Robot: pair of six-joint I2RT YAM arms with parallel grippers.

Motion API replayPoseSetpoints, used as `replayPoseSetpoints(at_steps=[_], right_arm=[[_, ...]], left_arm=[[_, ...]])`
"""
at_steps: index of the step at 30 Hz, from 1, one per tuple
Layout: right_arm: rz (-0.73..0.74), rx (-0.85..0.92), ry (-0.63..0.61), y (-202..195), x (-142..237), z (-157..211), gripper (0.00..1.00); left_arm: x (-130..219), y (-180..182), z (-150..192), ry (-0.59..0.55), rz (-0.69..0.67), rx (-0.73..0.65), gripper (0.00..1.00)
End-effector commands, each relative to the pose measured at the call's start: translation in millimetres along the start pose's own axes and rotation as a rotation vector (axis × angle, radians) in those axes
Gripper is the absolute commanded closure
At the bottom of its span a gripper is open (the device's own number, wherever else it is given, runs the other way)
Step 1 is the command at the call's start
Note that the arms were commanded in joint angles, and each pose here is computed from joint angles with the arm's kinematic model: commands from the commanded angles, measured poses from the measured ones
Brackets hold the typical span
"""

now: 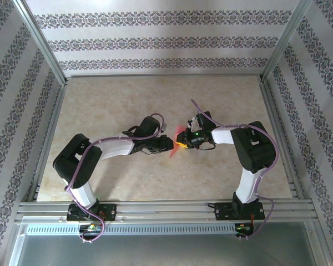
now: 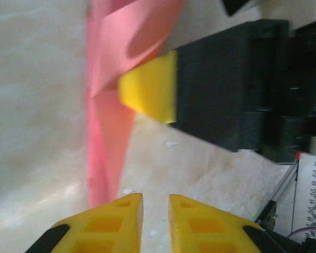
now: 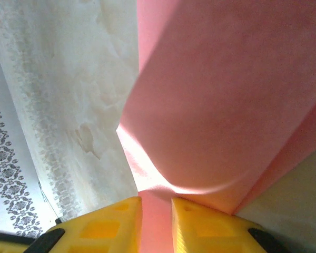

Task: Fold a paper plane with a square sheet of paper (pick it up from the middle)
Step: Fold the wing for the fifth time at the center of the table.

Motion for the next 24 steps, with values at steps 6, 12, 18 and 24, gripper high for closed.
replayPoseSetpoints(at_steps=[6, 12, 18, 24], right_arm=[[0.140, -0.078, 0.081, -30, -18, 22, 0.76], [0.143, -0.079, 0.084, -30, -18, 22, 0.76], [0.150, -0.082, 0.090, -32, -18, 23, 0.76], [0.152, -0.085, 0.095, -32, -19, 23, 0.77]], left_arm=[[-29, -9, 2, 0.066, 0.021, -0.024, 0.85], [-35, 2, 3, 0.071, -0.062, -0.014, 0.87], [-38, 12, 5, 0.068, -0.102, -0.005, 0.87], [-41, 21, 5, 0.063, -0.131, 0.007, 0.88]])
Point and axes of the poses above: each hand's point on the last joint's axis, 136 mm out from that joint toward the fingers, its own x axis back along the fingers, its own y axis along the line the jaws close on, z = x × y, the point moved 10 cm from there along x, back along the fingers, and after that the axes turned 15 degrees about x, right-handed, at the moved point
